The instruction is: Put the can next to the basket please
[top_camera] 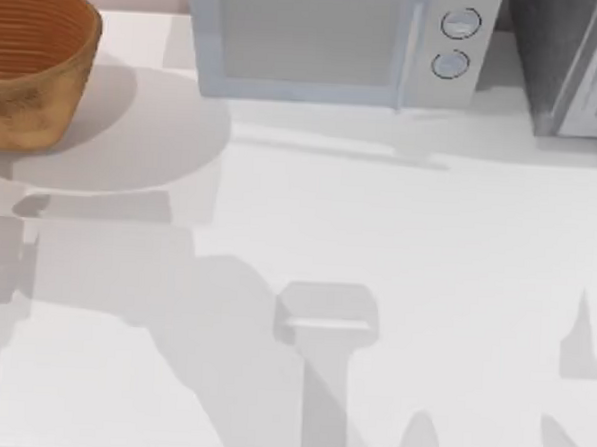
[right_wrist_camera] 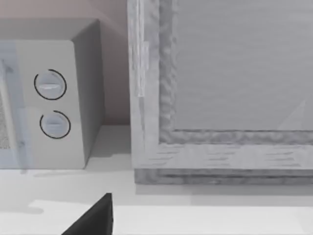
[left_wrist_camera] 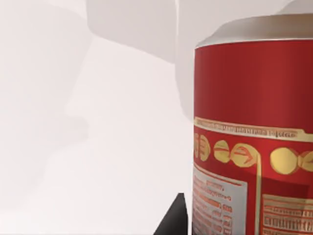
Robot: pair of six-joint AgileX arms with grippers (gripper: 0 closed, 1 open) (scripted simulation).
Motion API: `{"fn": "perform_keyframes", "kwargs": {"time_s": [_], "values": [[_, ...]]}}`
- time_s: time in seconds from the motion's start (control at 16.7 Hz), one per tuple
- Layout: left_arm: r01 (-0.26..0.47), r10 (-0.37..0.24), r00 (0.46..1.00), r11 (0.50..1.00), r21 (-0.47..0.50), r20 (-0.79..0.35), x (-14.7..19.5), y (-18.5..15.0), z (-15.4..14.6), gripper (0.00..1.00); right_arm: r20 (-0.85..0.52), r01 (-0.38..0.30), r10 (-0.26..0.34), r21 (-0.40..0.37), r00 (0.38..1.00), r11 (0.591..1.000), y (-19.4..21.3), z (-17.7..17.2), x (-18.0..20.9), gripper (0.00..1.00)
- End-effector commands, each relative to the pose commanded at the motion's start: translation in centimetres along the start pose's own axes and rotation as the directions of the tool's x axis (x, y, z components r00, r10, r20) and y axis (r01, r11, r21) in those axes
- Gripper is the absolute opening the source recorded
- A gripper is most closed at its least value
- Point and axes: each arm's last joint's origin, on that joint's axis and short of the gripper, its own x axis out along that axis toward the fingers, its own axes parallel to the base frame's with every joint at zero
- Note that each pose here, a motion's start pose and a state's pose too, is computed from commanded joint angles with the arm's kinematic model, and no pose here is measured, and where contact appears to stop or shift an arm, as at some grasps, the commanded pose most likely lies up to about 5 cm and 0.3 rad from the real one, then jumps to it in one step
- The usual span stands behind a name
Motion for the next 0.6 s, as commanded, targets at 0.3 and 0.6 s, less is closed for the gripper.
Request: {"fn": "perform_keyframes", "kwargs": {"time_s": [0.3,0.6], "values": [[-0.001,0.001,1.000,1.000,0.004,-0.012,0.2,-0.1,-0.1,0.00,0.000,0.000,0.000,0.000,1.000,1.000,0.0,0.0,0.0,1.00],[-0.042,0.035,0.991,0.998,-0.053,-0.131,0.4,2.3,-2.8,0.00,0.000,0.000,0.000,0.000,1.000,1.000,0.0,0.0,0.0,1.00]]}}
